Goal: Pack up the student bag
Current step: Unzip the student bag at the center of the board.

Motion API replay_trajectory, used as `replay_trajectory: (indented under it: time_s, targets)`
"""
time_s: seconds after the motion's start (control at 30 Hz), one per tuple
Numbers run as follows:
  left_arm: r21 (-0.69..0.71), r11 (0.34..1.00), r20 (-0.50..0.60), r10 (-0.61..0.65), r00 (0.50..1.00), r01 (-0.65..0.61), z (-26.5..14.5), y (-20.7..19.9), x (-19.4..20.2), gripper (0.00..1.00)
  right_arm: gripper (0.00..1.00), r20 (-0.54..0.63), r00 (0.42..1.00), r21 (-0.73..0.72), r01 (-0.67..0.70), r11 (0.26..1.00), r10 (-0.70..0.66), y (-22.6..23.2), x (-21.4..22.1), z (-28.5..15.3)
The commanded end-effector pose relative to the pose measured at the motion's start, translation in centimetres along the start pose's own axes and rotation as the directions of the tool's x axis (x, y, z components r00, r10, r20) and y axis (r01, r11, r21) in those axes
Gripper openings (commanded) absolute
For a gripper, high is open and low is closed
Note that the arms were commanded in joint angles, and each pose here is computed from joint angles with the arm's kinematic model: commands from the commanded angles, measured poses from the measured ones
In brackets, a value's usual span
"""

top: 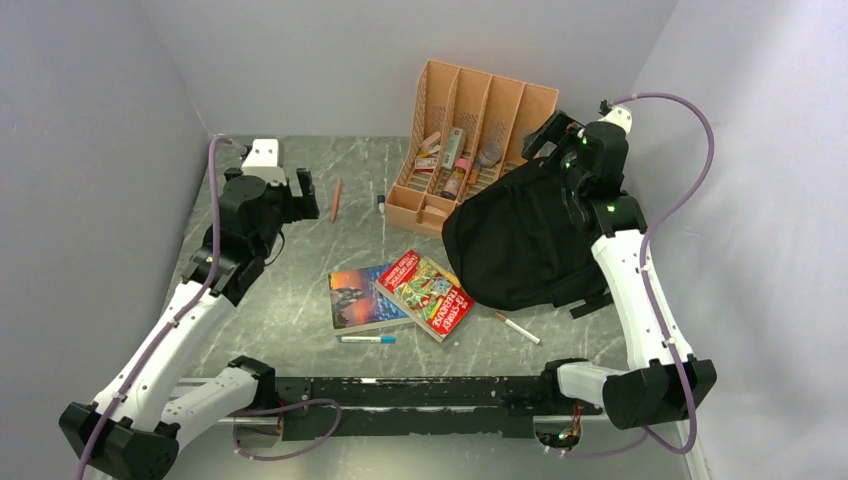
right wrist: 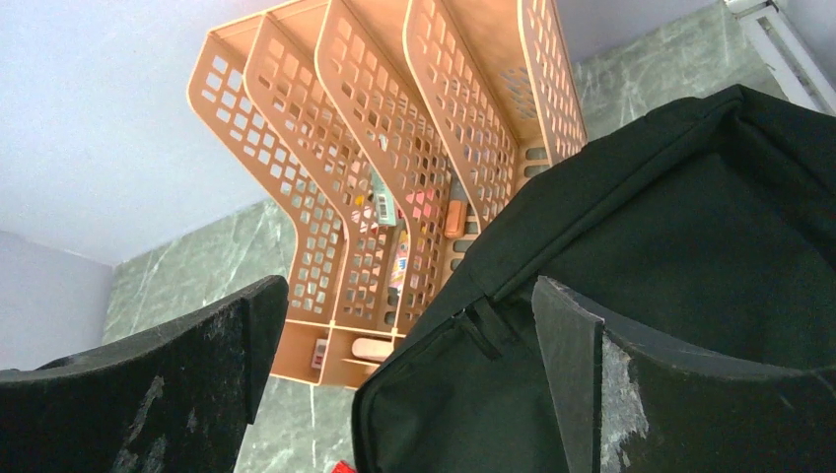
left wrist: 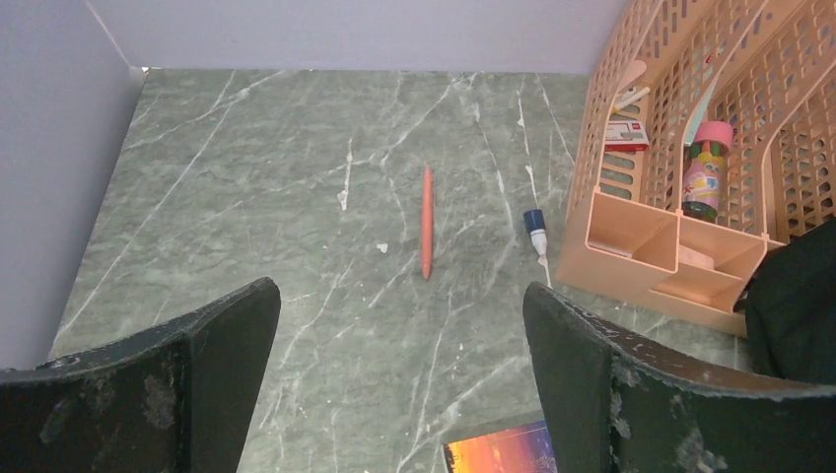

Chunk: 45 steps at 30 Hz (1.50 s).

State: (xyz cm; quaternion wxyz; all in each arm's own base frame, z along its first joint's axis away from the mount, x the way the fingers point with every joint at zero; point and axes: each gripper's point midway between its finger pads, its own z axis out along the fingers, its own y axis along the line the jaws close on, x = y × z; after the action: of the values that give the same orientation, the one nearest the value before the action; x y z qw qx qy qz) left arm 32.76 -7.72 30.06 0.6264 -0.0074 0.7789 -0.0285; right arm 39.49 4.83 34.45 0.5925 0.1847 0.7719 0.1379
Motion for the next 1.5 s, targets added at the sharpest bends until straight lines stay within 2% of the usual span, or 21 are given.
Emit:
replay_trajectory:
  time_s: [0.0, 0.13, 0.27, 0.43, 0.63, 0.73, 0.8, 0.97, 1.17, 1.3, 1.47]
  targets:
    - [0.000, 1.000, 0.044, -0.016, 0.999, 0.016, 0.0, -0.2, -0.9, 0.98, 1.00, 0.034, 0.999, 0.004, -0.002, 1.000, 0.002, -0.3, -0.7, -0.4]
    - [0.097, 0.995, 0.046, -0.001, 0.999, -0.004, 0.1, -1.9, -0.8, 0.98, 1.00, 0.026, 1.000, -0.003, -0.010, 1.000, 0.010, -0.1, -0.7, -0.4]
    - [0.124, 0.992, 0.032, 0.009, 0.999, -0.013, 0.1, -2.3, -0.2, 0.98, 1.00, 0.013, 1.000, -0.037, -0.017, 0.999, 0.018, 0.5, -0.6, -0.7]
    - [0.120, 0.992, 0.023, -0.025, 0.999, 0.022, 0.5, -2.5, -0.1, 0.98, 1.00, 0.005, 0.999, -0.081, -0.042, 0.996, 0.042, 1.4, -0.7, -1.8]
    - [0.214, 0.973, -0.047, -0.074, 0.996, 0.082, 1.4, -5.0, 0.6, 0.97, 1.00, 0.023, 0.994, -0.064, -0.101, 0.993, 0.103, 0.7, -0.3, -2.6]
    - [0.310, 0.938, -0.124, -0.119, 0.985, 0.152, 1.9, -7.7, 1.2, 0.74, 1.00, -0.002, 0.989, -0.029, -0.147, 0.989, 0.147, -0.2, 1.3, -1.9]
    - [0.397, 0.894, -0.158, -0.156, 0.975, 0.207, 2.0, -10.9, 1.3, 0.68, 1.00, -0.016, 0.986, -0.017, -0.165, 0.986, 0.165, -0.8, 2.6, -1.6]
    - [0.445, 0.870, -0.198, -0.135, 0.971, 0.212, 1.7, -18.2, 2.7, 0.71, 1.00, -0.033, 0.983, -0.035, -0.180, 0.983, 0.179, -1.7, 5.1, -2.3]
    - [0.563, 0.787, -0.259, -0.123, 0.958, 0.254, 1.1, -26.6, 5.9, 0.77, 1.00, -0.024, 0.986, 0.006, -0.166, 0.986, 0.166, -3.3, 6.4, -3.0]
    - [0.591, 0.765, -0.283, -0.102, 0.954, 0.257, 1.6, -30.4, 8.2, 0.79, 1.00, -0.008, 0.990, 0.054, -0.141, 0.989, 0.142, -4.4, 6.7, -3.2]
    - [0.593, 0.773, -0.308, -0.040, 0.950, 0.225, 4.0, -33.2, 10.7, 0.80, 0.99, -0.022, 0.992, 0.064, -0.125, 0.990, 0.127, -5.1, 8.1, -3.1]
